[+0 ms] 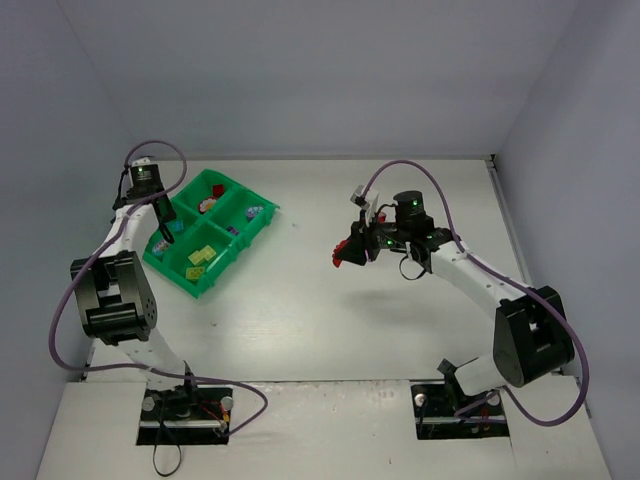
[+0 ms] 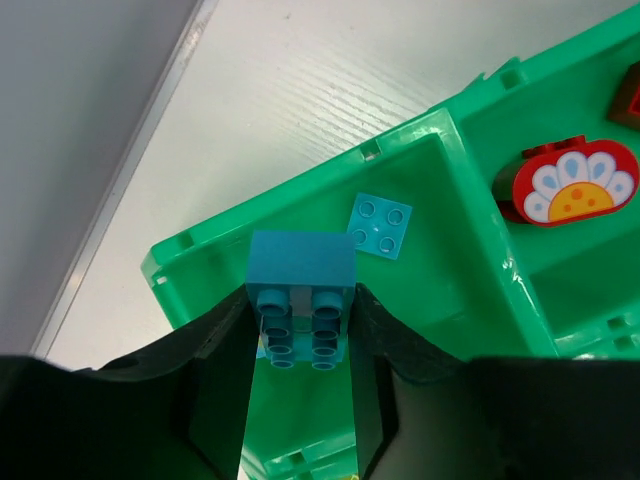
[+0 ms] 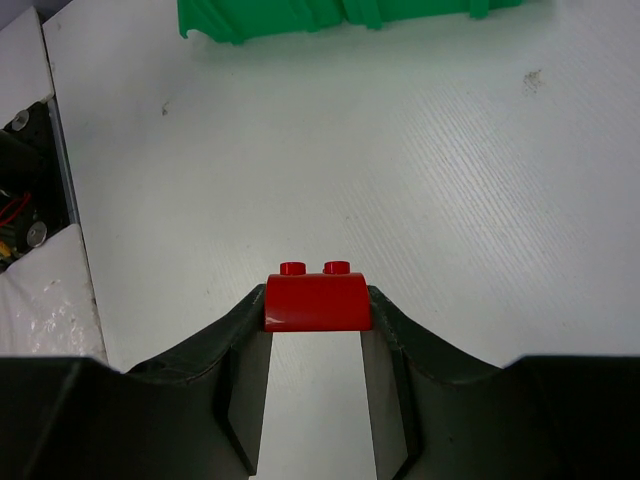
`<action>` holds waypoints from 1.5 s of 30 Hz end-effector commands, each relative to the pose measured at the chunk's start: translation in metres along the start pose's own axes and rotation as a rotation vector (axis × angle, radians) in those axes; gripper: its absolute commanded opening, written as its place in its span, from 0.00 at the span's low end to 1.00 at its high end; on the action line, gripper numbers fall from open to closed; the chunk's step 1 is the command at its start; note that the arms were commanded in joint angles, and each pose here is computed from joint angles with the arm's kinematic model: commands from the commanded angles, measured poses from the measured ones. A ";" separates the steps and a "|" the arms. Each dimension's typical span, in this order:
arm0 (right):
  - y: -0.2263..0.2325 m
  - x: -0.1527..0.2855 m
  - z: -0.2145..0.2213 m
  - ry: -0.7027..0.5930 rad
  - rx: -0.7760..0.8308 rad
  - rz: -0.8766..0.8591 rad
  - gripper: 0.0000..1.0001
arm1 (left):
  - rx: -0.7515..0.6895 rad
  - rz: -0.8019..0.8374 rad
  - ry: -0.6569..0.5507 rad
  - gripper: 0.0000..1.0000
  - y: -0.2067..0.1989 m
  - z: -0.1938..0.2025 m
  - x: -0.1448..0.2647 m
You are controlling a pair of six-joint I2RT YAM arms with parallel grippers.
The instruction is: Sort the legos into containers by color
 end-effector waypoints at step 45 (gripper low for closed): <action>-0.015 -0.015 -0.117 -0.241 -0.389 0.135 0.05 | -0.479 1.361 -0.259 0.59 -0.207 0.116 0.261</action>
Point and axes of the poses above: each gripper's point midway between its finger pads, its own x axis back along the fingers, its own y axis along the line the jaws close on, z = x × y, the point moved 7 cm from there along x, back along the fingers, and after that the axes turned 14 degrees about x, right-handed, at the moved point
